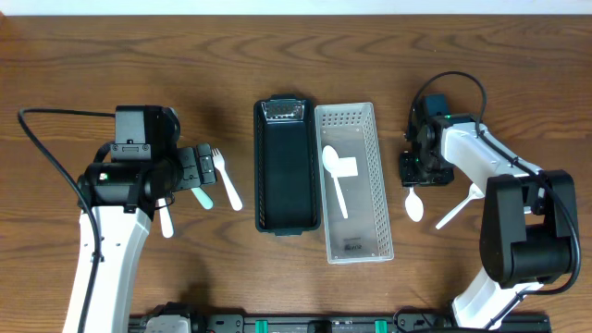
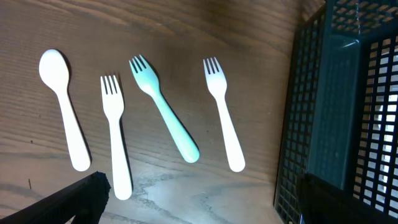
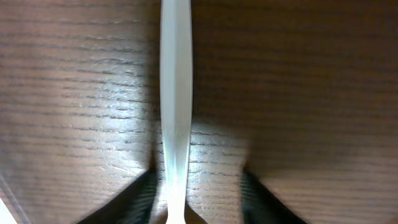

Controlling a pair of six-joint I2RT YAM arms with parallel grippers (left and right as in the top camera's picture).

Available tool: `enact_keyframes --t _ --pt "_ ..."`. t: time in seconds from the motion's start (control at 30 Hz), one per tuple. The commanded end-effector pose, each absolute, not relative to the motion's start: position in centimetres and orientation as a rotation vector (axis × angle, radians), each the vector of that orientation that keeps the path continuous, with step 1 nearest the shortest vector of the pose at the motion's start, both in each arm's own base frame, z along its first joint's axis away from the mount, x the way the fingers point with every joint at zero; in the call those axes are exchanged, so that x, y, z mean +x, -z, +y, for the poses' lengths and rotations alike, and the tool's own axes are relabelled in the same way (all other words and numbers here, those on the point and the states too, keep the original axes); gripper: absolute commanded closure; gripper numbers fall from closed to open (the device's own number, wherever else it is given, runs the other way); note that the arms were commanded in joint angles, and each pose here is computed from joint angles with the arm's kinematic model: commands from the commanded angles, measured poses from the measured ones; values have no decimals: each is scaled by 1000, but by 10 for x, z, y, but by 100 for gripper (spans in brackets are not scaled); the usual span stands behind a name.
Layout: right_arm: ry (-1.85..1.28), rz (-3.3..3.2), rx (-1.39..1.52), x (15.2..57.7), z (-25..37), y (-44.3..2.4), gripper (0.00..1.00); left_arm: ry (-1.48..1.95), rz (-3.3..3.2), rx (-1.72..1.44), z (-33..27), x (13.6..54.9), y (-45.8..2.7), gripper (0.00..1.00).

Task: Pack container
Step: 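Lower right gripper onto the vertical white spoon and grasp it, then carry the spoon with right gripper into the white tray and release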

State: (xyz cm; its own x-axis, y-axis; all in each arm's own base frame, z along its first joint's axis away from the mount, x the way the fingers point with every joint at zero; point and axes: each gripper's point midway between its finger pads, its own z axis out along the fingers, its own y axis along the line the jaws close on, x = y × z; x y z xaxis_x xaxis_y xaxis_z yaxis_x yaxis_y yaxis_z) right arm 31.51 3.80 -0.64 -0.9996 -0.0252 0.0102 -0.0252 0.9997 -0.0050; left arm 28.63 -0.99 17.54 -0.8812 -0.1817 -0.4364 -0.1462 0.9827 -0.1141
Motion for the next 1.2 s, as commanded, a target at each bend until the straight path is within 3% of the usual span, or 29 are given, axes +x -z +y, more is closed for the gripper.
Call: enact_keyframes --t 0.0,0.13,0.3,0.57,0.83,0.97,1.17 --pt "48 -3074 48 304 47 21 68 124 2654 -236 -12 289 -182 2" --pt "48 -3073 48 304 47 21 88 124 2654 -236 -12 289 -182 2" --pt "48 -3073 48 304 47 21 99 124 2654 -236 -12 289 -182 2" --pt "33 -3102 29 316 46 3 99 124 2654 -236 -12 289 -182 2" --pt "76 -3431 62 381 62 -134 99 124 2654 -236 -12 289 -182 2" --pt "191 -3563 183 387 100 -186 99 124 2654 -236 -12 289 -182 2" --pt "288 -3529 247 373 161 -176 99 124 2654 -236 -12 289 -182 2"
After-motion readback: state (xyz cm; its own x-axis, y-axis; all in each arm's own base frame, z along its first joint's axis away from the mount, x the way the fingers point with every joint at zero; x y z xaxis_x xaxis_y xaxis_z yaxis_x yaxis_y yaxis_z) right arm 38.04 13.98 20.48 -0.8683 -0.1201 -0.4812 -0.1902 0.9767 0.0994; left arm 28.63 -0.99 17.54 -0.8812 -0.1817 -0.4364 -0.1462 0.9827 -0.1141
